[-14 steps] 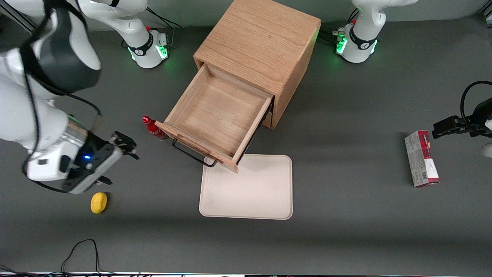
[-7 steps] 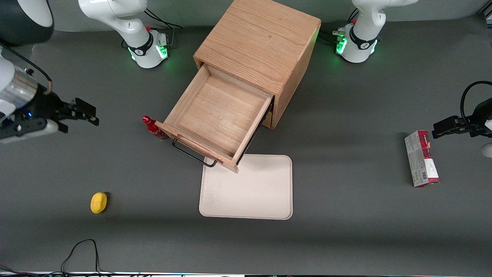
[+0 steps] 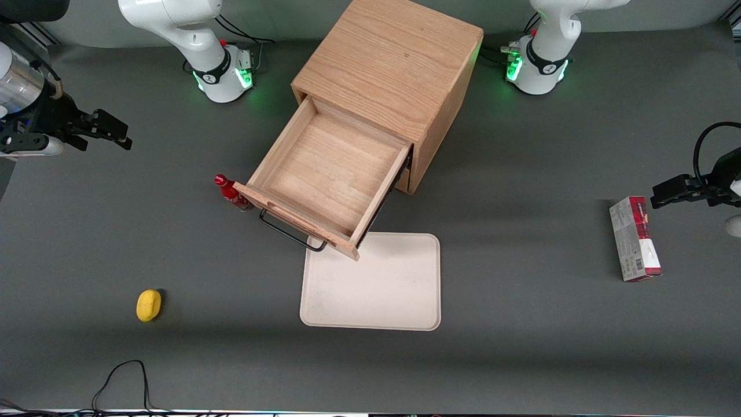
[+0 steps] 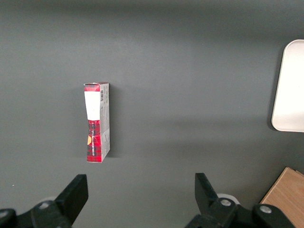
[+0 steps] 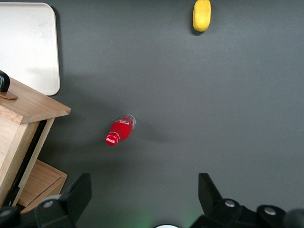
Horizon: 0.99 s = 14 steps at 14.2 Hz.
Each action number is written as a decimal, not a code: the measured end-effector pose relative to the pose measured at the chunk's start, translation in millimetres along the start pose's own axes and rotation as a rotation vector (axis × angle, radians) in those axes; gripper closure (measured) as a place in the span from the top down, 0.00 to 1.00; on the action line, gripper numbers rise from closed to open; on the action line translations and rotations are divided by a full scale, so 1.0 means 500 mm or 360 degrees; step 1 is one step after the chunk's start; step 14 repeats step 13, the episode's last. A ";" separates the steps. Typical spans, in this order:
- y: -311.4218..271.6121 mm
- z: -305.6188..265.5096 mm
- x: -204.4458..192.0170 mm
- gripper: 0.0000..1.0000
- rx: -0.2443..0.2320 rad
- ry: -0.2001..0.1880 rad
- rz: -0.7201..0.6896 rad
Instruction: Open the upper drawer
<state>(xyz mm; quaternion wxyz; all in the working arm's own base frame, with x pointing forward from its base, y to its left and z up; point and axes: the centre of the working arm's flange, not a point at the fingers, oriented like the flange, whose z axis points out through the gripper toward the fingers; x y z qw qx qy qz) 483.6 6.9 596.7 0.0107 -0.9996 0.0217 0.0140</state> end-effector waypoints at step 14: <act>-0.013 -0.036 0.005 1.00 -0.0004 0.0045 0.0084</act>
